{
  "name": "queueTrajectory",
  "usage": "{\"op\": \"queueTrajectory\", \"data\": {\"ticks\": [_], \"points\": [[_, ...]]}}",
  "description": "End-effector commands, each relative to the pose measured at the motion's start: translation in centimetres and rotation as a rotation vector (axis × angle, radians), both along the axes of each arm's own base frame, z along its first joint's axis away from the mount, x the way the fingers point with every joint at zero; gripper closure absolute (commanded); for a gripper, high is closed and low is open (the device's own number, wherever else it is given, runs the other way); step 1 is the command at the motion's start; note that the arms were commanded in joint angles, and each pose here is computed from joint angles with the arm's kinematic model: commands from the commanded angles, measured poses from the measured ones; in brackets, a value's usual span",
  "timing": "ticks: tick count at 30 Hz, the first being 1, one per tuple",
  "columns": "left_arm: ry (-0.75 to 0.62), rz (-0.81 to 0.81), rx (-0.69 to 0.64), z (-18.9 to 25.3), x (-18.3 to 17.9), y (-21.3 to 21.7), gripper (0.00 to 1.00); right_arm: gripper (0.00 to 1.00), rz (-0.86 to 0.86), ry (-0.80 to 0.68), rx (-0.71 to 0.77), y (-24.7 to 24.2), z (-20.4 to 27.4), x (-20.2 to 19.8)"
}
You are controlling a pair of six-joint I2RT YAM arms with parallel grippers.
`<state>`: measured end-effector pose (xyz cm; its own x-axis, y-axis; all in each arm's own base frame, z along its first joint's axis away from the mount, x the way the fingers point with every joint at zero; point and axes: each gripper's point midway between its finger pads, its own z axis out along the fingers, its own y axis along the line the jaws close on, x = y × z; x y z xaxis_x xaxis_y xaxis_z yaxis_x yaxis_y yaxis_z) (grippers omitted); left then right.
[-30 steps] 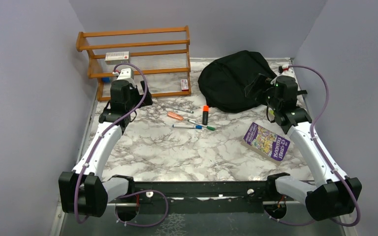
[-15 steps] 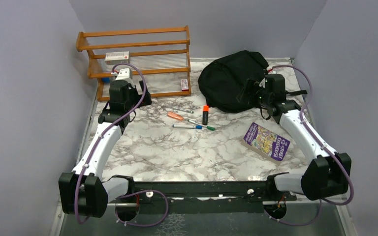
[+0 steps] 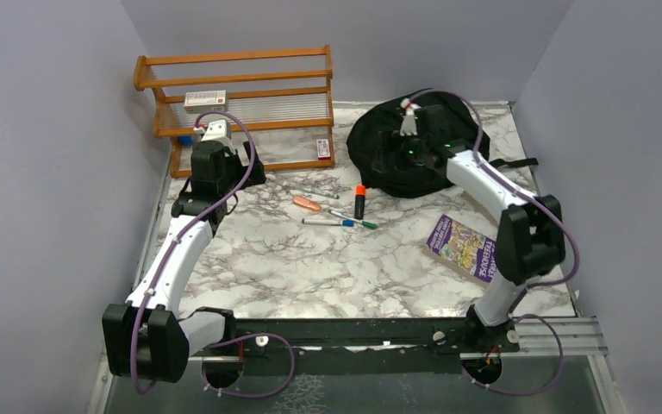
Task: Pack the student bag
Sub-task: Pick up the student bag at the center of the board.
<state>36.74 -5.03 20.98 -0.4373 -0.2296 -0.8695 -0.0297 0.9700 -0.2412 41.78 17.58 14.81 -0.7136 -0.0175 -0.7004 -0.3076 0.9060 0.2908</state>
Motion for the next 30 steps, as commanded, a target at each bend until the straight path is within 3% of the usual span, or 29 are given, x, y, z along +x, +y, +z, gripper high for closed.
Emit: {"op": "queueTrajectory", "data": {"ticks": [1, 9, 17, 26, 30], "points": [[-0.005, -0.033, -0.034, 0.2, 0.3, -0.6, 0.01, 0.03, 0.143, -0.051, -0.159, 4.4, -1.4, 2.0], [0.005, -0.07, -0.076, 0.0, 0.5, -1.1, 0.01, 0.03, 0.208, -0.109, -0.356, 7.1, -5.3, 6.1], [0.015, -0.07, -0.102, -0.4, 0.7, -0.7, 0.01, 0.13, 0.198, -0.088, -0.501, 5.8, -9.3, 7.8], [0.026, -0.067, -0.127, -0.8, 1.0, -0.2, 0.01, 0.4, 0.066, -0.134, -0.591, 3.2, -10.4, 8.6], [0.018, -0.058, -0.132, -0.6, 1.0, 0.2, 0.01, 0.56, 0.041, -0.155, -0.58, 3.2, -9.6, 9.0]]}}
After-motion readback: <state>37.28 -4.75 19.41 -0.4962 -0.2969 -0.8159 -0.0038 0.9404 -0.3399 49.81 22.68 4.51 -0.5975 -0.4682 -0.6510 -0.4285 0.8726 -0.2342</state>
